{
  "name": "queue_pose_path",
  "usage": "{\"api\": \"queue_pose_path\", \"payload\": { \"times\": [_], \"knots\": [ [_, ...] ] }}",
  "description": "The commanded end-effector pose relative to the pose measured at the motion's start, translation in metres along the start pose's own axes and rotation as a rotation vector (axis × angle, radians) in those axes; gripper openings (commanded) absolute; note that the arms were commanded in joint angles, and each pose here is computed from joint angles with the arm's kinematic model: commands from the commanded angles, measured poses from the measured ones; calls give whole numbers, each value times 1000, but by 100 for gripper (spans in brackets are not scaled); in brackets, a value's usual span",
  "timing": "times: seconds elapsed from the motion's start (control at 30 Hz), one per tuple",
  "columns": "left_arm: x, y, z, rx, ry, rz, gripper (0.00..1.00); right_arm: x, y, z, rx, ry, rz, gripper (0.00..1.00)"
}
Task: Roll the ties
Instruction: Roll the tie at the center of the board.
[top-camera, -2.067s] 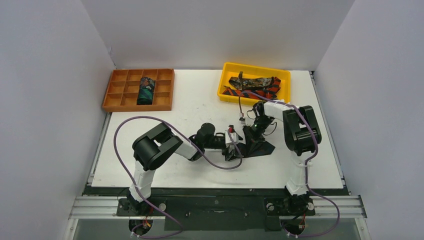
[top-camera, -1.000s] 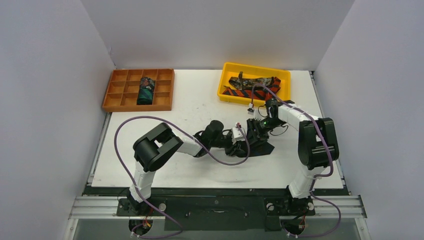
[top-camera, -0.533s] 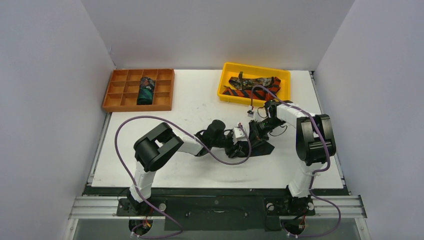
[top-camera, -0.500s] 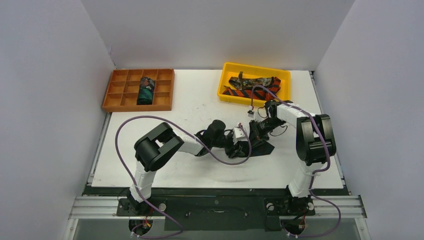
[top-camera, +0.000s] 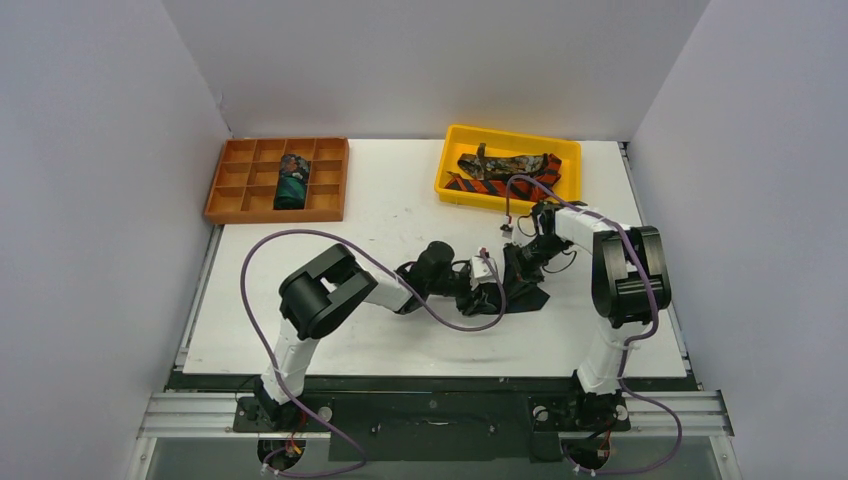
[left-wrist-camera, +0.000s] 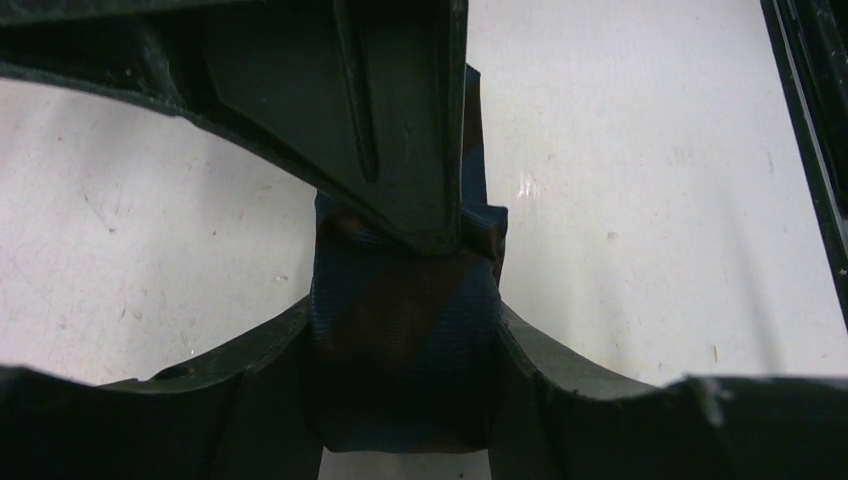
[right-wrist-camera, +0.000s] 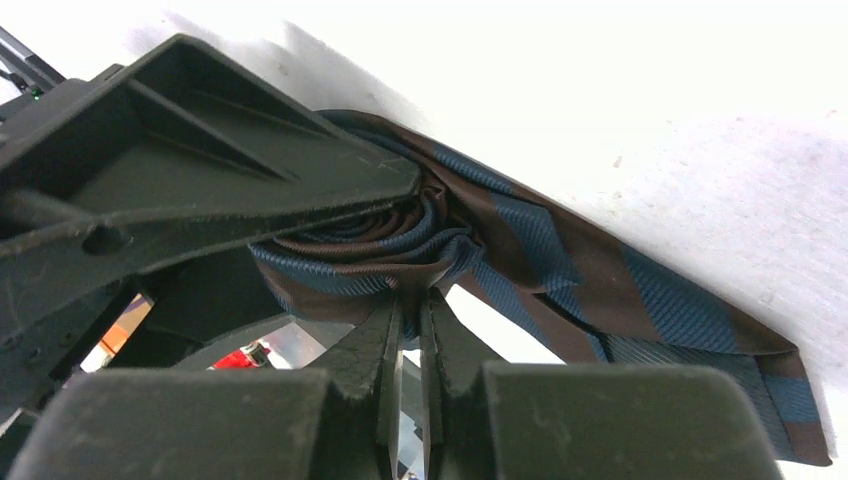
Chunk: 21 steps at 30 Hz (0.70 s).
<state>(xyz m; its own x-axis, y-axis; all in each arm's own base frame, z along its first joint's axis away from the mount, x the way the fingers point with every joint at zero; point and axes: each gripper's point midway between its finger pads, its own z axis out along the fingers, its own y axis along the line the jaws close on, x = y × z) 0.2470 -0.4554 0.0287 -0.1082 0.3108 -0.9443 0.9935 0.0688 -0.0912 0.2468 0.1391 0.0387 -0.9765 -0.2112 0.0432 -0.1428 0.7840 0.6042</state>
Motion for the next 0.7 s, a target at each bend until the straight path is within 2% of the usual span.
{"api": "queue_pose_path", "payload": {
  "times": [0.0, 0.1, 0.2, 0.23, 0.27, 0.3, 0.37, 0.43, 0.67],
  "knots": [
    [18, -7, 15, 15, 61, -6, 41, -20, -64, 10, 284, -35, -39, 0],
    [33, 0, 14, -38, 139, -9, 30, -23, -59, 11, 270, -43, -53, 0],
    [63, -1, 0, -64, 266, -22, 21, -24, -39, 6, 166, -73, -72, 2],
    [68, 1, -3, -78, 291, -13, 18, -24, -36, 3, 142, -85, -65, 12],
    [76, -2, -8, -78, 323, -24, 17, -23, -28, -1, 104, -103, -73, 17],
    [83, -2, -12, -83, 350, -30, 16, -23, -26, -4, 88, -114, -68, 29],
    [90, -3, -15, -88, 371, -43, 15, -21, -20, -7, 47, -130, -67, 39],
    [92, -5, -14, -86, 372, -49, 15, -19, -12, -5, -5, -129, -62, 42],
    [85, -12, -9, -38, 320, -71, 16, -26, 2, 7, -169, -146, -25, 43]
  ]
}}
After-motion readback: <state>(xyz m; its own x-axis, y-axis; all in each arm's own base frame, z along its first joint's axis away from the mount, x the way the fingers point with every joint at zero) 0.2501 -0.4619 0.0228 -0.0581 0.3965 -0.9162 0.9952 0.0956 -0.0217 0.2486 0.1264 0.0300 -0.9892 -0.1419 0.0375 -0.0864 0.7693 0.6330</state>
